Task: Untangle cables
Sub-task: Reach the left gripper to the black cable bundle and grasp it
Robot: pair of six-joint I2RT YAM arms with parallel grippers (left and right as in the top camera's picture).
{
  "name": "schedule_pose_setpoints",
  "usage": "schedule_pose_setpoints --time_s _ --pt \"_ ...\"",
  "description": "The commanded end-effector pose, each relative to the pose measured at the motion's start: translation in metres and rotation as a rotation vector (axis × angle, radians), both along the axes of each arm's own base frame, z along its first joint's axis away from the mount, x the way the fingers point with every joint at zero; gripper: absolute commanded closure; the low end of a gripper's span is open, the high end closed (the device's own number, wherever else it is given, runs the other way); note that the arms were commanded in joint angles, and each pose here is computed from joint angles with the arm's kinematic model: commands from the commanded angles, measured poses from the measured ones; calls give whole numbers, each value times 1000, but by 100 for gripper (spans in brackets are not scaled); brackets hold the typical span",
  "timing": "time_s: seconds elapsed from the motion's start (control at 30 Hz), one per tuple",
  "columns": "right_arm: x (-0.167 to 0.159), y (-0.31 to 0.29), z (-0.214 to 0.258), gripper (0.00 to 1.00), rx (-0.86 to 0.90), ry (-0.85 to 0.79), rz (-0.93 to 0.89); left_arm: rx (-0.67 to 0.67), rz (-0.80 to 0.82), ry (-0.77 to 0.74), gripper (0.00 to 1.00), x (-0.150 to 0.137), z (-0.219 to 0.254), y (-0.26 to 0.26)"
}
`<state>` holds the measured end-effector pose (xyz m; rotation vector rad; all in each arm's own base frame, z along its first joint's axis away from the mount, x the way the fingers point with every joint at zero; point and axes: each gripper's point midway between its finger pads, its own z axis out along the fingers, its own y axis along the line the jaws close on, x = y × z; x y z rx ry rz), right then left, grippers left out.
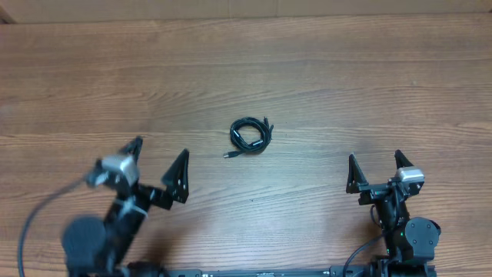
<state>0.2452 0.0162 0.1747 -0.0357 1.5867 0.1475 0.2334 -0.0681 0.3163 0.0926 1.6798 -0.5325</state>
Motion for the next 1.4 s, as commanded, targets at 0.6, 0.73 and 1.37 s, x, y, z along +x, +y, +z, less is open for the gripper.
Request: schedule_pose_setpoints --time_s 0.6,0.73,1.37 --pt "0 -3 -2 0 -5 -3 -16 23 -369 1120 0 114 -122 -82" --pt "0 -3 -2 0 -5 -3 -17 227 -226 1163 0 122 -161 -85" --pt "0 -3 -2 0 -5 -3 -16 303 -245 1156 61 175 -267 -127"
